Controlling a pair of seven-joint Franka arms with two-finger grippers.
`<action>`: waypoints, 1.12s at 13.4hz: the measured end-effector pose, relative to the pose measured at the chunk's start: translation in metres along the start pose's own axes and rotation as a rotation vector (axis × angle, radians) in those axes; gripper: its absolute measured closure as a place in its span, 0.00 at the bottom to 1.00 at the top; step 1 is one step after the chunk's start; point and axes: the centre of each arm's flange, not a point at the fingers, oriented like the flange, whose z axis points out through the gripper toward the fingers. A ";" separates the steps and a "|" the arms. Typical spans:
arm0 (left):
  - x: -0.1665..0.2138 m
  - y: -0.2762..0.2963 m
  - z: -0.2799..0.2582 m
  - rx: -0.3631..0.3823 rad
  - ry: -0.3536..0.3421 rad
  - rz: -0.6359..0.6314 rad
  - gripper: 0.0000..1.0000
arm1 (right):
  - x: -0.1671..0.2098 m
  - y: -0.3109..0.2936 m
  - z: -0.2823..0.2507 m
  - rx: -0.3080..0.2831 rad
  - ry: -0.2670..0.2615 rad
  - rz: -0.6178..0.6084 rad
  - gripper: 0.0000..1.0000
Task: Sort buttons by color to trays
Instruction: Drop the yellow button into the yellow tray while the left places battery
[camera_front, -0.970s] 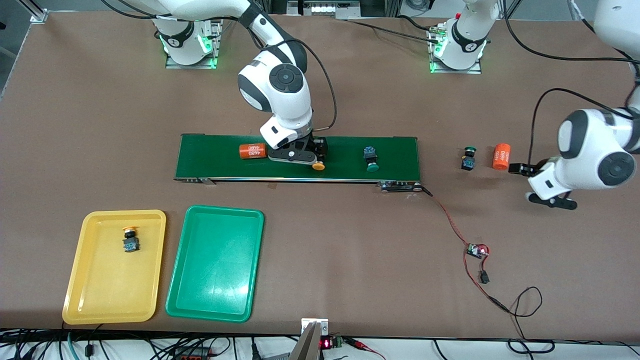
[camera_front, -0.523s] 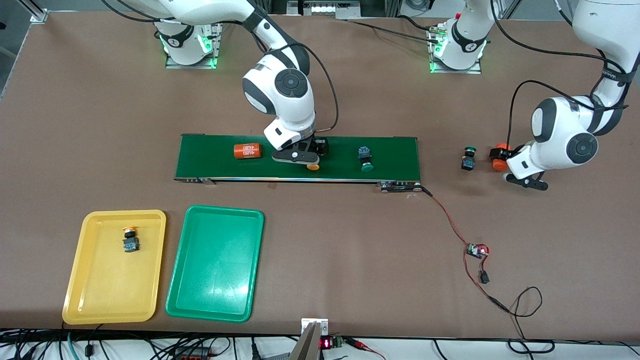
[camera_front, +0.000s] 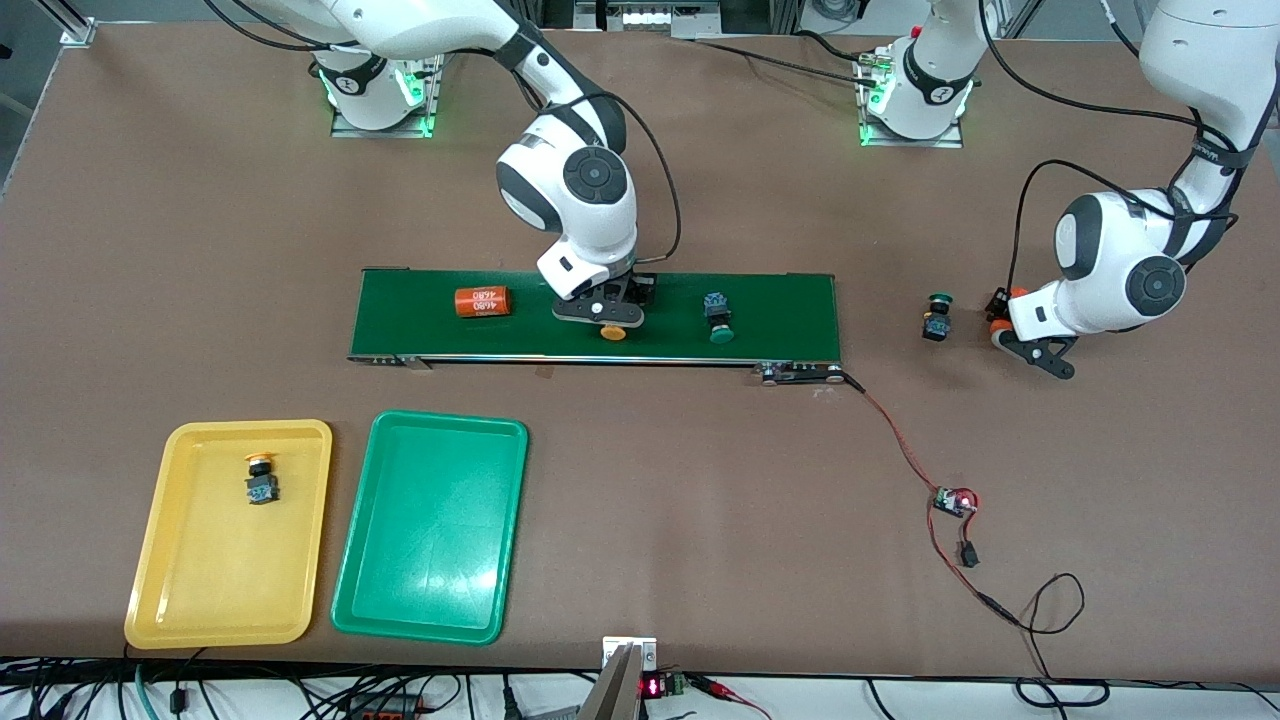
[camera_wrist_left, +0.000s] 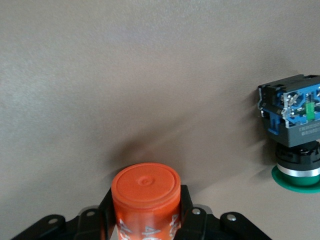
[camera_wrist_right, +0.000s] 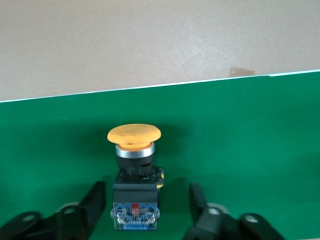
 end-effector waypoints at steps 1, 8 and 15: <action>0.003 -0.003 -0.009 0.013 0.013 0.009 0.49 | 0.000 0.001 0.006 -0.006 -0.007 0.002 0.28; 0.103 0.084 -0.126 0.070 0.125 0.339 0.49 | 0.055 0.029 -0.027 0.009 -0.060 0.065 0.59; 0.155 0.211 -0.147 0.092 0.178 0.709 0.49 | 0.205 0.201 -0.106 -0.023 -0.102 -0.017 0.59</action>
